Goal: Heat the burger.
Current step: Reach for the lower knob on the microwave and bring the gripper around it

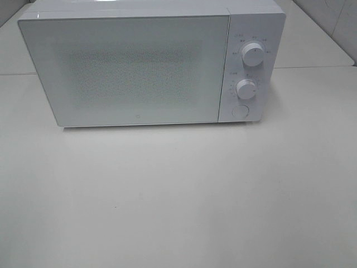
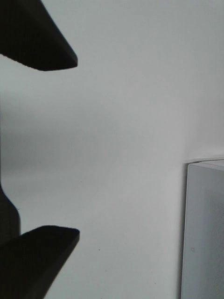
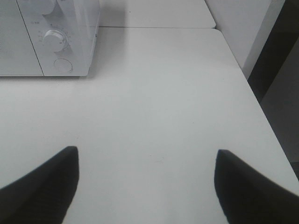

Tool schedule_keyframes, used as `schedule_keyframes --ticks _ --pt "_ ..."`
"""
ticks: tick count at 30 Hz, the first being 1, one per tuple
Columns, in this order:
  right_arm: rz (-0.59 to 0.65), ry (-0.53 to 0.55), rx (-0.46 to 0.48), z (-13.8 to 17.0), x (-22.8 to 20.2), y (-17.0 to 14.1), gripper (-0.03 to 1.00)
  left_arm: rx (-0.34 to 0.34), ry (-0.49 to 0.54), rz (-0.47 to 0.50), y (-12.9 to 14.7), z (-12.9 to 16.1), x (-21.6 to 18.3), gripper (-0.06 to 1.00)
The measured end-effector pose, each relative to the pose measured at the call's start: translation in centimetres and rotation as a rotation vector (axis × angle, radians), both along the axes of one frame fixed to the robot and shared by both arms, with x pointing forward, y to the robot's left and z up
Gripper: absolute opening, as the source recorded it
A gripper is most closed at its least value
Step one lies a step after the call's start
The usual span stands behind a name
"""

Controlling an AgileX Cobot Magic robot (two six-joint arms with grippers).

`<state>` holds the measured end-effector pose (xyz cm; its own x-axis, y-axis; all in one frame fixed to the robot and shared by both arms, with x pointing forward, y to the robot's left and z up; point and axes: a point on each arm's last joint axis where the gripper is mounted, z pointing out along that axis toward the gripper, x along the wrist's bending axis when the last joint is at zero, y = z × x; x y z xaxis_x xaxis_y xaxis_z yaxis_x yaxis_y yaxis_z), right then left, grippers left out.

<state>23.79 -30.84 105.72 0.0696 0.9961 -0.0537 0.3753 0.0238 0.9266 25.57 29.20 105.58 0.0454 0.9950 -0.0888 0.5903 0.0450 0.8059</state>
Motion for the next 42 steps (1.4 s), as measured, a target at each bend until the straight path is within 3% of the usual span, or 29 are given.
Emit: schedule_keyframes --ticks 9,42 --pt "0.0 0.0 0.0 0.0 0.0 0.0 0.76 0.01 -0.158 0.004 0.0 0.0 -2.5 0.82" --pt "0.0 0.0 0.0 0.0 0.0 0.0 0.76 0.022 -0.162 0.011 0.1 0.0 -2.5 0.82"
